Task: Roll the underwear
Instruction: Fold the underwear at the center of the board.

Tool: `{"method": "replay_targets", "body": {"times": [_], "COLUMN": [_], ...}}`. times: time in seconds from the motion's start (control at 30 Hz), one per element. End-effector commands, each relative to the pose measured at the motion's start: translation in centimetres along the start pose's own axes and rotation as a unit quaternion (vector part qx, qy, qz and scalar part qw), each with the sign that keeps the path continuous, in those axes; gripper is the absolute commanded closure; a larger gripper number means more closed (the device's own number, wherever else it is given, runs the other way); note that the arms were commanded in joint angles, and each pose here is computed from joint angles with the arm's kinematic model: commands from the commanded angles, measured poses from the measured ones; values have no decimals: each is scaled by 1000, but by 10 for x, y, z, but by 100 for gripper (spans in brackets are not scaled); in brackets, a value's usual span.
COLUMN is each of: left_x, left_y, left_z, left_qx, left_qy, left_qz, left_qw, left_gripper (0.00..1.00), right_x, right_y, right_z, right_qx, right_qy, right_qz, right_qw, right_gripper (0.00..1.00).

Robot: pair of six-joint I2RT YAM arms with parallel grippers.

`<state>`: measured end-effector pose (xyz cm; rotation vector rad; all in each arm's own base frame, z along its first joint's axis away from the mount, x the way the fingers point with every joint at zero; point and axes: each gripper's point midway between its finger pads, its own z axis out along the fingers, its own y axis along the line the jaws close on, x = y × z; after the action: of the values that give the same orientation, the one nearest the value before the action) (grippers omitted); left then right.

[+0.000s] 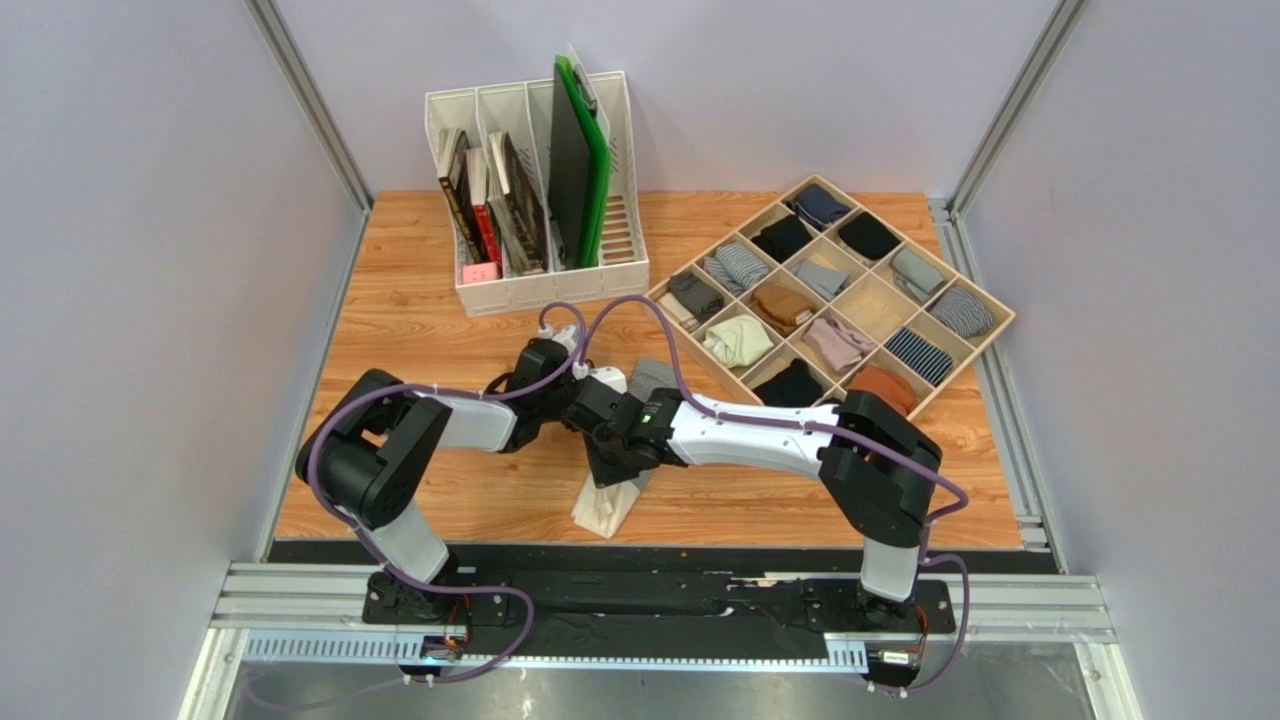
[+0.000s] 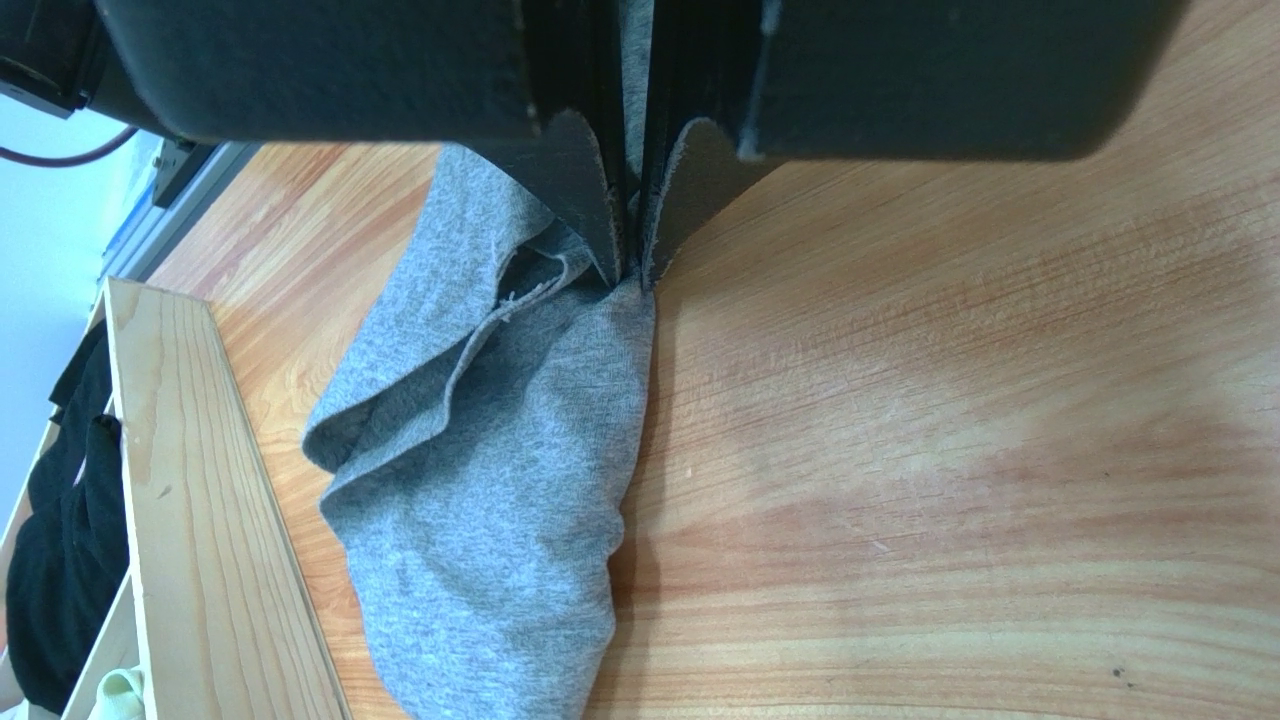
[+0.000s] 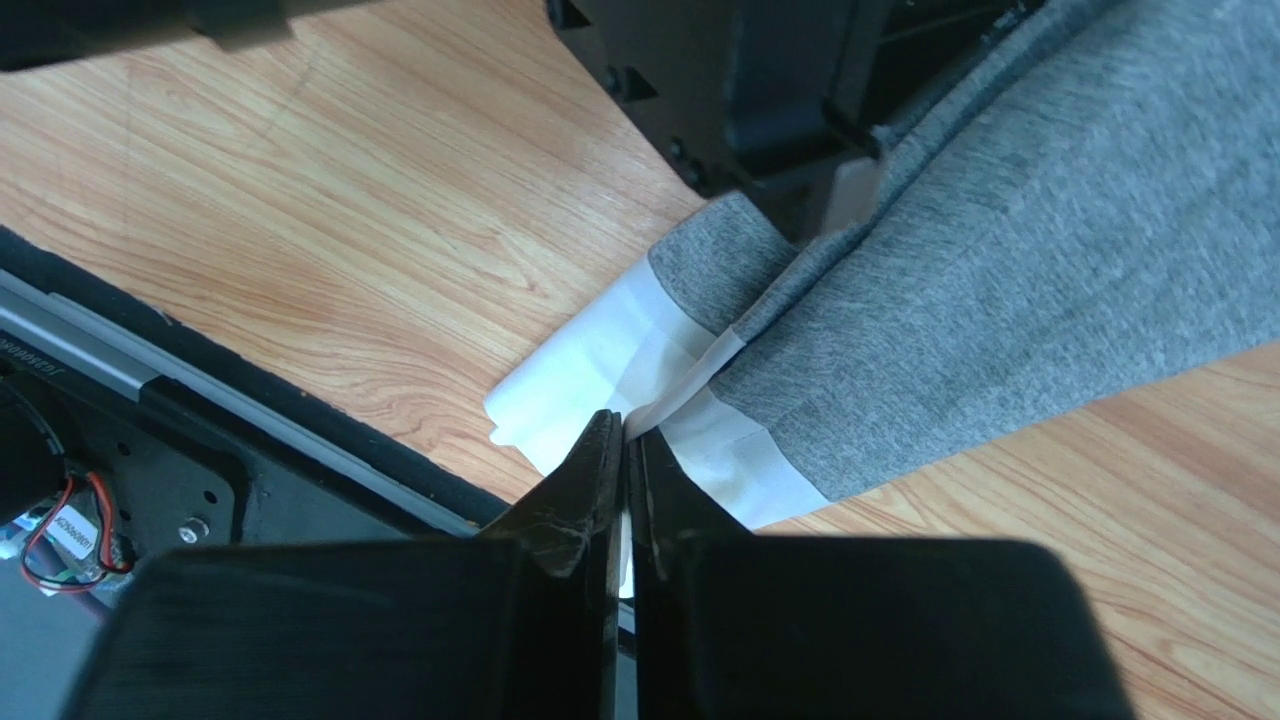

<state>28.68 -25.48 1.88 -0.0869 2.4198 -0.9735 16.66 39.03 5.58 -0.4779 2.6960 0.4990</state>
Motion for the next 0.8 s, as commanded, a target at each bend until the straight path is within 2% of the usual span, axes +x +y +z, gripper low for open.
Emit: {"method": "replay_targets", "body": {"times": [0.0,0.1,0.13,0.27,0.4,0.47,0.6,0.63,0.77], "left_x": [6,4,4,-6,-18,-24,-40,-40,-49], "left_y": [2,1,1,0,-5,-5,-13,-11,-16], "left_z": [-1,-3,-3,-8,-15,-20,-34,-37,-50], "left_qx": [-4,-7,-8,-24,-32,-42,-52,-60,-68], "left_qy": [4,3,2,-4,-18,-24,-43,-39,-55], "left_qz": [2,5,7,20,32,38,59,63,77], "left_qw": [1000,1000,1000,1000,999,998,996,995,993], "left_gripper": [89,89,89,86,79,72,57,53,51], "right_x": [-11,-13,-20,-22,-25,-34,-41,-42,-58], "right_y": [21,28,36,35,17,4,-53,-62,-100], "right_z": [-5,-12,-22,-44,-72,-89,-91,-90,-85], "right_qx": [-35,-59,-78,-97,-92,-86,-40,-35,-3], "right_qy": [-10,-15,-29,-50,-75,-100,-117,-118,-128], "right_qz": [-7,-15,-16,-21,-12,-1,43,49,75], "right_qw": [999,998,996,994,993,991,991,991,989], "right_gripper": [91,69,58,46,41,41,41,44,49]}}
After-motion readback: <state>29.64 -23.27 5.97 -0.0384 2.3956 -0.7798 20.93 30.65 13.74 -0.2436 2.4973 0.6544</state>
